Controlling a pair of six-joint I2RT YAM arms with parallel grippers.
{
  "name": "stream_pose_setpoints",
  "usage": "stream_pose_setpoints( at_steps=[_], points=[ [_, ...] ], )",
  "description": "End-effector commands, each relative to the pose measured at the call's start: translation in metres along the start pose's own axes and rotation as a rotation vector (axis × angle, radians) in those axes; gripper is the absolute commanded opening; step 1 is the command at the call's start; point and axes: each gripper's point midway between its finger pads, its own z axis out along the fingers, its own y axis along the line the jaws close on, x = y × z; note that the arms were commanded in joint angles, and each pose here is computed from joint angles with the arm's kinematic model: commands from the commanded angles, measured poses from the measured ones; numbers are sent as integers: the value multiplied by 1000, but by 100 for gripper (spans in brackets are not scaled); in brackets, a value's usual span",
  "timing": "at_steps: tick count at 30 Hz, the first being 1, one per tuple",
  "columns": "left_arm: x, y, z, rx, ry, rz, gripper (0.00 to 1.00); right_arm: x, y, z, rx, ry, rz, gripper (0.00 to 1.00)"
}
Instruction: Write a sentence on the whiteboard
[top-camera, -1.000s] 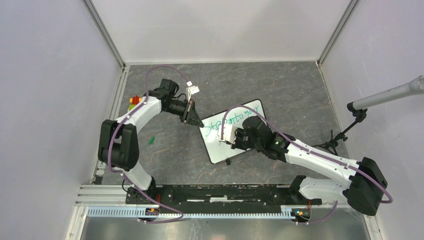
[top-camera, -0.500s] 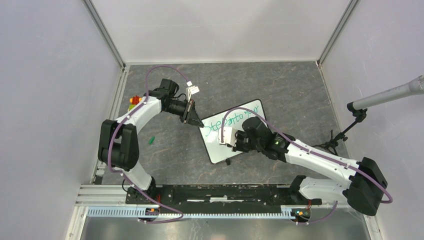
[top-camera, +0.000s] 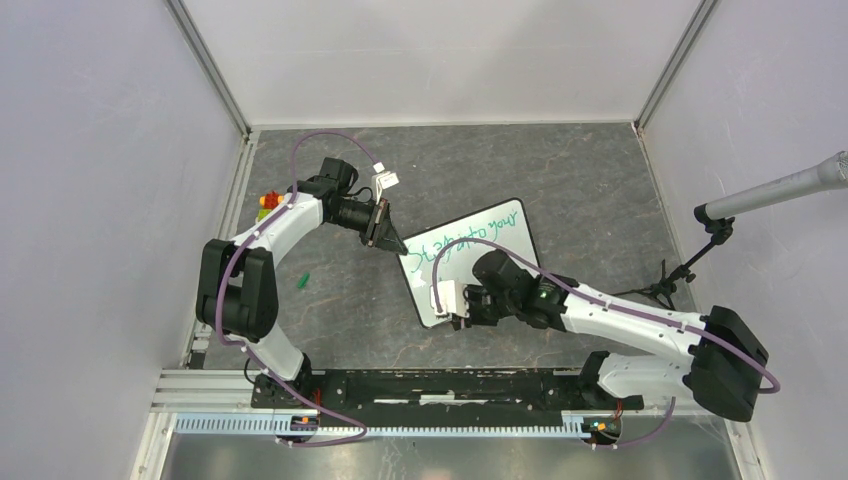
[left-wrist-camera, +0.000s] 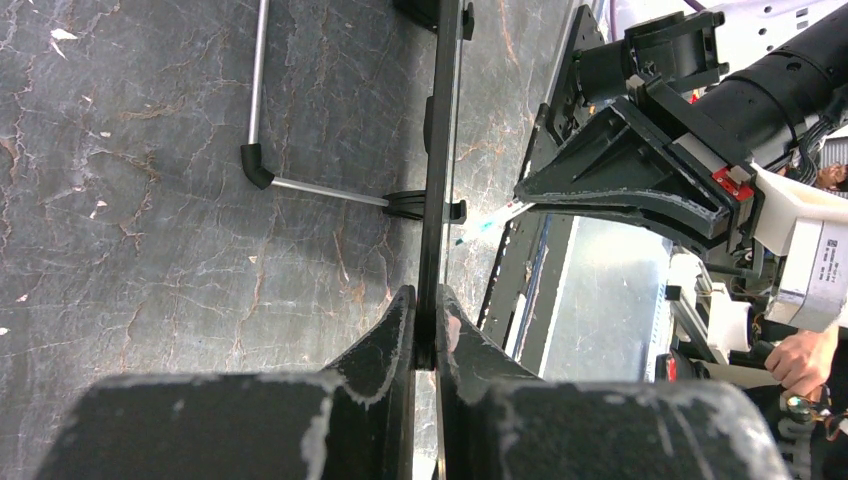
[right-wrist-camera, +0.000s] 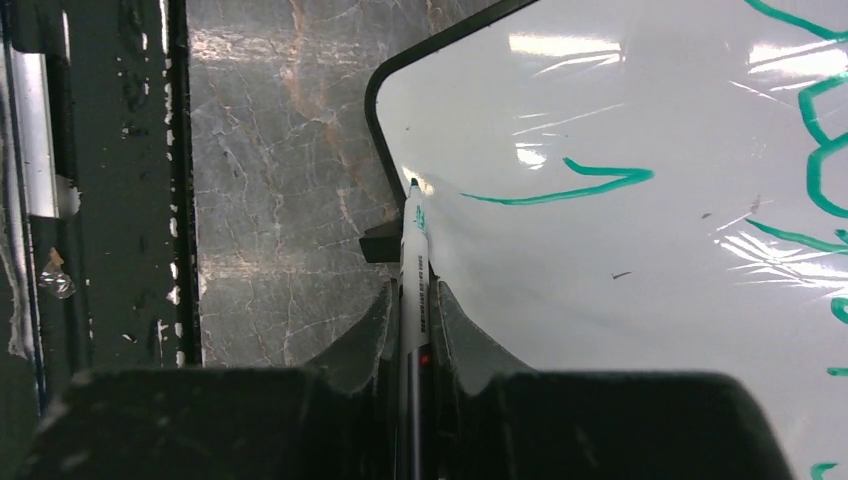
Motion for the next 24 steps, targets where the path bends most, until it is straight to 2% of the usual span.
stream_pose_setpoints(
  at_steps=[1,6,11,24],
  points=[
    [0,11,3,-25,7,40,2,-32,-5,-6,-3,-95,-30,0],
    [0,9,2,-27,5,44,2,-53,-30,-28,122,-163,-20,0],
    [-1,9,2,-25,4,44,2,-41,-60,-38,271,-109,17,0],
    [0,10,2,-29,5,45,2,-38,-67,-32,282,-79,19,0]
  ],
)
